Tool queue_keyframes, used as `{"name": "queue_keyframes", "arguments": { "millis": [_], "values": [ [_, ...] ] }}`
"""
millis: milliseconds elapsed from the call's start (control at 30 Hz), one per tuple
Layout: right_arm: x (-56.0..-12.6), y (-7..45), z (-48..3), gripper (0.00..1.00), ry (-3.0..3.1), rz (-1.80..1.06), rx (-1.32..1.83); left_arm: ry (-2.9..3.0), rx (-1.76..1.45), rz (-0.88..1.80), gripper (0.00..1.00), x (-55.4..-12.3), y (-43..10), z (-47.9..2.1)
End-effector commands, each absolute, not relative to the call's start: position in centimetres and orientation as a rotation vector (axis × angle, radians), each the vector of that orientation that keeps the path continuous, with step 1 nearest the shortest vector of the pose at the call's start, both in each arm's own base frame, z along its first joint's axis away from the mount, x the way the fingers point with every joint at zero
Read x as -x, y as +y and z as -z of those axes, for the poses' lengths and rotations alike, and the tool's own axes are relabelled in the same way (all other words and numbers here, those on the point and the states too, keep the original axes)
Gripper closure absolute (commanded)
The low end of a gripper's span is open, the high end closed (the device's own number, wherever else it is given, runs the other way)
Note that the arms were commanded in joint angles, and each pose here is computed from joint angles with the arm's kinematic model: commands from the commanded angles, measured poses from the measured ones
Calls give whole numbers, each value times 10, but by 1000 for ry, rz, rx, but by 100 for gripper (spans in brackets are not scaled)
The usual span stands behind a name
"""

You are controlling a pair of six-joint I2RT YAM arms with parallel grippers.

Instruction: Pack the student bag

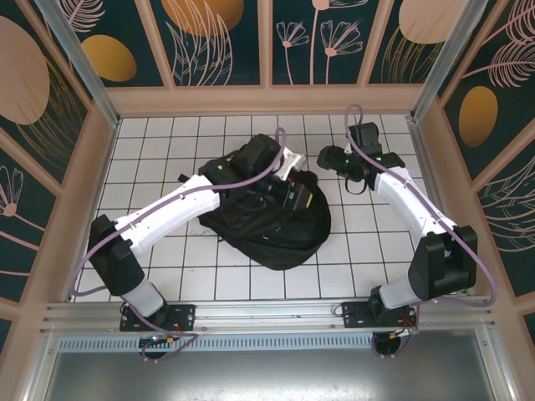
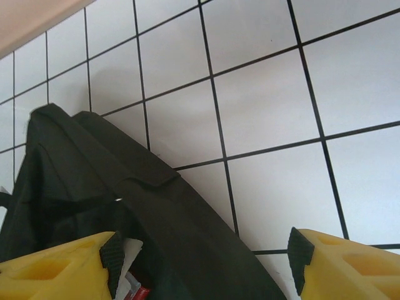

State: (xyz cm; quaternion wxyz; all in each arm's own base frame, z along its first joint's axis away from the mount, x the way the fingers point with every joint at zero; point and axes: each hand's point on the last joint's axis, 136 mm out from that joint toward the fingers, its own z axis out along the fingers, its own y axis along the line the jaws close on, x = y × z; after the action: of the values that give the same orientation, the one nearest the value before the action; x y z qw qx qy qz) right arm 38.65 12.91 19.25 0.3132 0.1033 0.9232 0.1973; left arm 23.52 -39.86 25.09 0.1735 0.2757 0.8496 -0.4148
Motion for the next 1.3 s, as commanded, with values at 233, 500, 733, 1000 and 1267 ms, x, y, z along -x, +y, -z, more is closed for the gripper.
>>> {"name": "queue_keyframes", "arguments": {
  "millis": [233, 500, 733, 1000, 1267],
  "values": [
    [-359, 157, -235, 28, 2371, -692, -93, 2310, -336, 950, 39, -262, -312, -298],
    [-321, 195, -237, 32, 2419, -675, 67, 2435, 132, 722, 39, -256, -214, -227],
    [-322, 184, -203, 28, 2493, -616, 14, 2453, 499, 669, 38, -245, -159, -165],
    [-324, 184, -192, 28, 2504, -613, -17, 2411, 810, 724, 41, -253, -128, -110],
    [-314, 194, -182, 28, 2500, -726, 8, 2346, 699, 907, 46, -302, -167, -110]
  ]
}}
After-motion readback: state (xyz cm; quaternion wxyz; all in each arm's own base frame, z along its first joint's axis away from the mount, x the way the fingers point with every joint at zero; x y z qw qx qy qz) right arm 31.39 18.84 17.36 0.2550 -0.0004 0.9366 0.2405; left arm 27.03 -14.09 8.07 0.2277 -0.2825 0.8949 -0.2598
